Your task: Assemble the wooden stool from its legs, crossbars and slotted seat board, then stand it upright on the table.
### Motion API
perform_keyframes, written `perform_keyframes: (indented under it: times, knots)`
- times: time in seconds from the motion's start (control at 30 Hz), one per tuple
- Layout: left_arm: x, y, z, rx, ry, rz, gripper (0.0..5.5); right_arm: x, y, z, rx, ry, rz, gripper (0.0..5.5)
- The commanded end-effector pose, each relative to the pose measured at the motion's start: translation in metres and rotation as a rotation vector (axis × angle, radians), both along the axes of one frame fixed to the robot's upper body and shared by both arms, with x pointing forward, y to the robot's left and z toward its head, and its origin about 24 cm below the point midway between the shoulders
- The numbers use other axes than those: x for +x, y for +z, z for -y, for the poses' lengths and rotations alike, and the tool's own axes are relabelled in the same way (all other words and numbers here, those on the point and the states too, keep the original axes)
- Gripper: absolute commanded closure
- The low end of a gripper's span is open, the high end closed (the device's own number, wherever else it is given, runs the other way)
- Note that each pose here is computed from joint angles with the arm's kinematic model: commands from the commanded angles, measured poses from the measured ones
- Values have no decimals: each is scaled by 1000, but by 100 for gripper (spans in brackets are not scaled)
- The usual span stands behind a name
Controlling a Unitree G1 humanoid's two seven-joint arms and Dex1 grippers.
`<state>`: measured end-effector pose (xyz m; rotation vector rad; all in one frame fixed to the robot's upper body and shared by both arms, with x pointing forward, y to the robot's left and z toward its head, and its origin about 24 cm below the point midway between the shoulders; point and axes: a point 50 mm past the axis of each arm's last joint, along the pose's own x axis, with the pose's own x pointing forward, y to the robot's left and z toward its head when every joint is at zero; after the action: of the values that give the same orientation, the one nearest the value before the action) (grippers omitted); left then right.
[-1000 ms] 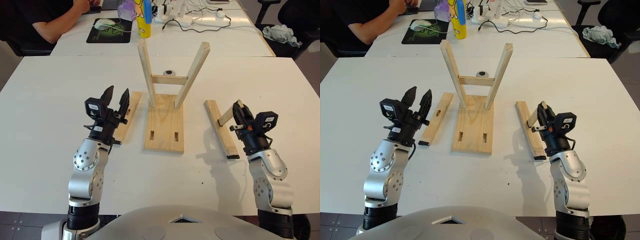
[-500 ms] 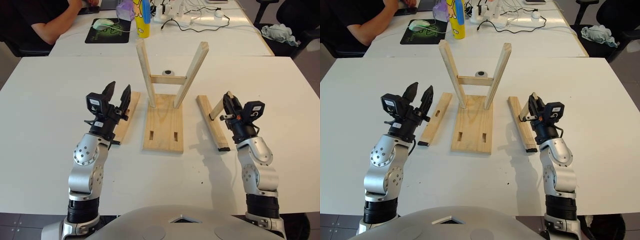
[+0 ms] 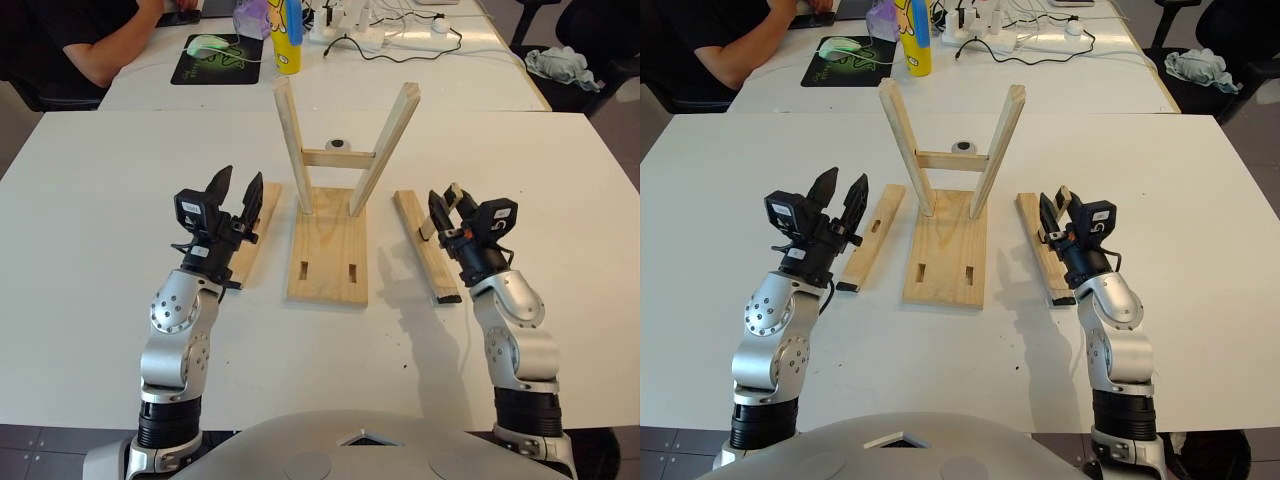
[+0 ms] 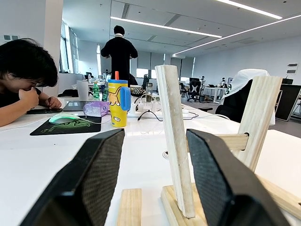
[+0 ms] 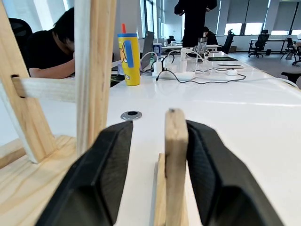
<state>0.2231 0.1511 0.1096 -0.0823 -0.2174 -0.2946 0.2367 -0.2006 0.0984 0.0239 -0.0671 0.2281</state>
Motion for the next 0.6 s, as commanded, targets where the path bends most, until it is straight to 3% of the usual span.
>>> perform_keyframes:
  times: [0.03,0.2,0.5,0.6]
  knots:
    - [-1,-5,0,2,27,-4,308,13,51,1,-16,21,142,359]
    - [-1,-8,5,-8,51,1,308,44,92,-1,28,17,221,415]
    - [10,-13,21,-58,66,-23,308,65,73,0,2,-5,112,545]
    - [13,-11,26,-69,63,-16,308,66,66,2,14,-9,82,548]
